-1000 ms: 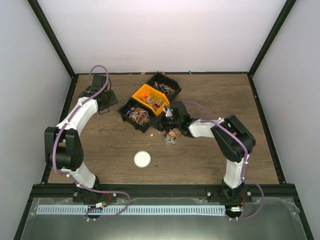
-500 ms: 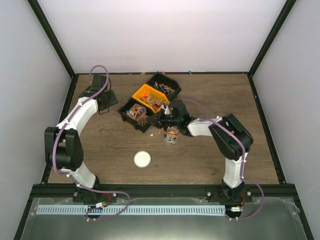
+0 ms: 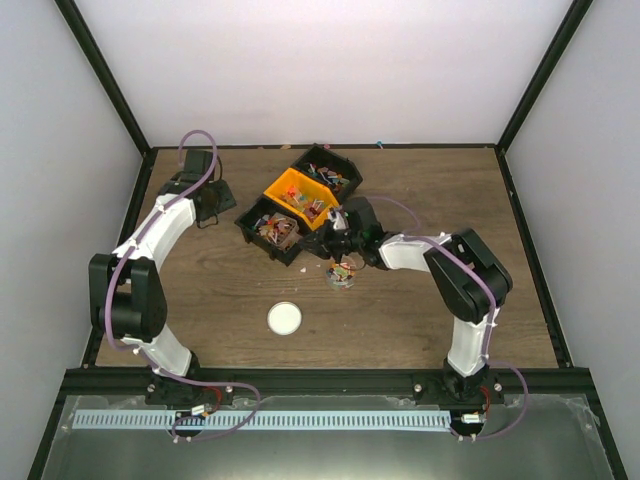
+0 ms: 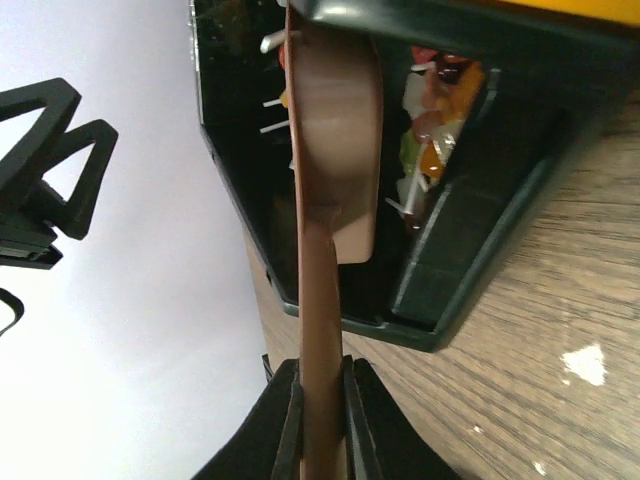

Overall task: Pack the candies
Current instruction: Scoop the fake candies from the storage box.

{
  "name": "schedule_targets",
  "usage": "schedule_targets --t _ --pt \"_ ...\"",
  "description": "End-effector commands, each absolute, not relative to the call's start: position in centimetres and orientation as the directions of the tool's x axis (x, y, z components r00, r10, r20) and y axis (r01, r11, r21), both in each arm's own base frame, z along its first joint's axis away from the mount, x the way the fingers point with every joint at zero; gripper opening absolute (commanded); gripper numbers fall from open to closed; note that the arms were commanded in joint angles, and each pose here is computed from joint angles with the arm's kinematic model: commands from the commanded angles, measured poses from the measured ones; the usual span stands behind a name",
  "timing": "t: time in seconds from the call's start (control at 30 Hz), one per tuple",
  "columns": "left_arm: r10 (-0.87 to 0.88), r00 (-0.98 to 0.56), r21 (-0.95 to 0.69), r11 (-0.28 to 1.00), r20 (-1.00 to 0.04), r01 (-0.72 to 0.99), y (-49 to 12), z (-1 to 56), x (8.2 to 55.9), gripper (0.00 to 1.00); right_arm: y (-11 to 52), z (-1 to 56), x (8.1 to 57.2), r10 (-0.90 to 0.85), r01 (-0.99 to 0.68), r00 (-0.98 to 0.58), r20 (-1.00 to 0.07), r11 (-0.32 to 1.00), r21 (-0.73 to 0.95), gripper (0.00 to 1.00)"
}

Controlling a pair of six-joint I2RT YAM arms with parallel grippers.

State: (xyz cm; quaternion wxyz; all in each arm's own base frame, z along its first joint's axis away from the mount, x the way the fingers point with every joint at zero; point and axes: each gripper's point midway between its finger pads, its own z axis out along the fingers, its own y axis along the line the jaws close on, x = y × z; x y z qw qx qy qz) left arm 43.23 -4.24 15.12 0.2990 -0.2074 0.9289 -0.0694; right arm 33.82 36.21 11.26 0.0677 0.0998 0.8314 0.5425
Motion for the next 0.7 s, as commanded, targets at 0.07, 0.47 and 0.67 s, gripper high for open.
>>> schedule_targets --t 0.07,0.47,0.67 --pt "-0.419 -0.723 -0.256 0.908 -0.549 -0.331 -4.1 16.2 43.7 0.52 35.0 14.8 34.6 0.261 0.015 -0.962 -0.076 0.330 0.944 0.01" --pt "-0.418 -0.724 -0.258 0.909 -0.548 -0.329 -4.2 16.3 43.6 0.53 32.1 16.0 33.1 0.303 0.020 -0.952 -0.046 0.213 0.977 0.01" --pt "-0.417 -0.724 -0.260 0.909 -0.549 -0.326 -4.3 16.4 43.6 0.53 30.1 17.0 32.2 0.330 0.008 -0.943 -0.037 0.135 0.991 0.01"
